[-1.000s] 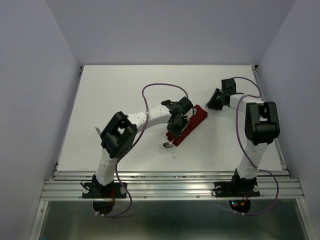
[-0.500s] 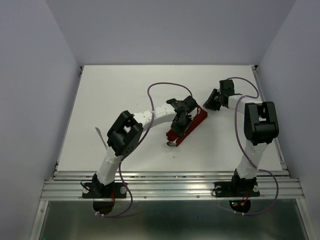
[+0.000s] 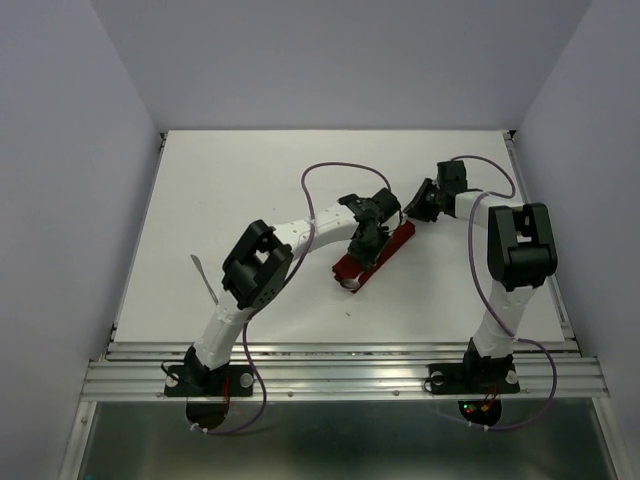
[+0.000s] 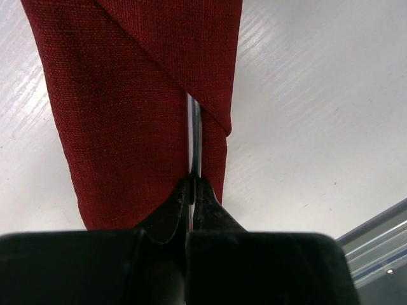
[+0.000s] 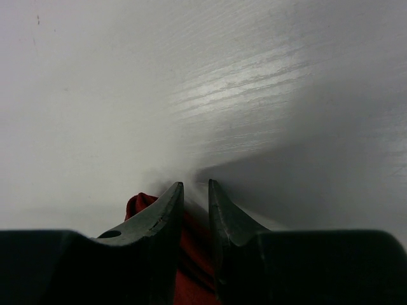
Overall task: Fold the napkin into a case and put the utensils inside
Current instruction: Insert the spoon into the folded napkin.
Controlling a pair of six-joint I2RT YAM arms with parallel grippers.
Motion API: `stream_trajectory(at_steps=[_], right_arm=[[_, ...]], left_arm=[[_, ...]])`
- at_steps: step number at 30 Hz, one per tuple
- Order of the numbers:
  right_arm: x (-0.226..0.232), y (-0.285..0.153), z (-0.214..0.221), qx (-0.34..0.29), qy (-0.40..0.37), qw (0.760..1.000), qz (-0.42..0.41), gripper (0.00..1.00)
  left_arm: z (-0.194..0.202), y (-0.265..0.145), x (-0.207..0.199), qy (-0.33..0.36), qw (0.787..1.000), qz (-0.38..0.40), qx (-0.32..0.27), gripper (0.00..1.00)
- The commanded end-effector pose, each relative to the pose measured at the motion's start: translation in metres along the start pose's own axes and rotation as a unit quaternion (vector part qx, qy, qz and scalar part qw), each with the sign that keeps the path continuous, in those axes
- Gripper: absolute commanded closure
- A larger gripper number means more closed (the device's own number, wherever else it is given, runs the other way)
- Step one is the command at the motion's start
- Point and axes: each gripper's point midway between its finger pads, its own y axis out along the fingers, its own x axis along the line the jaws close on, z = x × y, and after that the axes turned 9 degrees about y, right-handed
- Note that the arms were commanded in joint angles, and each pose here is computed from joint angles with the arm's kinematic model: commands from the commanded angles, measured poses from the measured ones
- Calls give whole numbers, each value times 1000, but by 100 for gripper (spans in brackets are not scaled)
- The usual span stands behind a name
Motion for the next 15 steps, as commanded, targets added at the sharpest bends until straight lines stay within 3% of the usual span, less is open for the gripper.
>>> stream_trajectory(at_steps=[1,15], right_arm=[[0,-3,10,7,-2,1000,6,72],[-2,1,16,13,-2,1000,11,72]], left_arm=[[-19,-13,-9,16,999,17,-27,100],[-34,-8,-11,27,999,23,-33,100]])
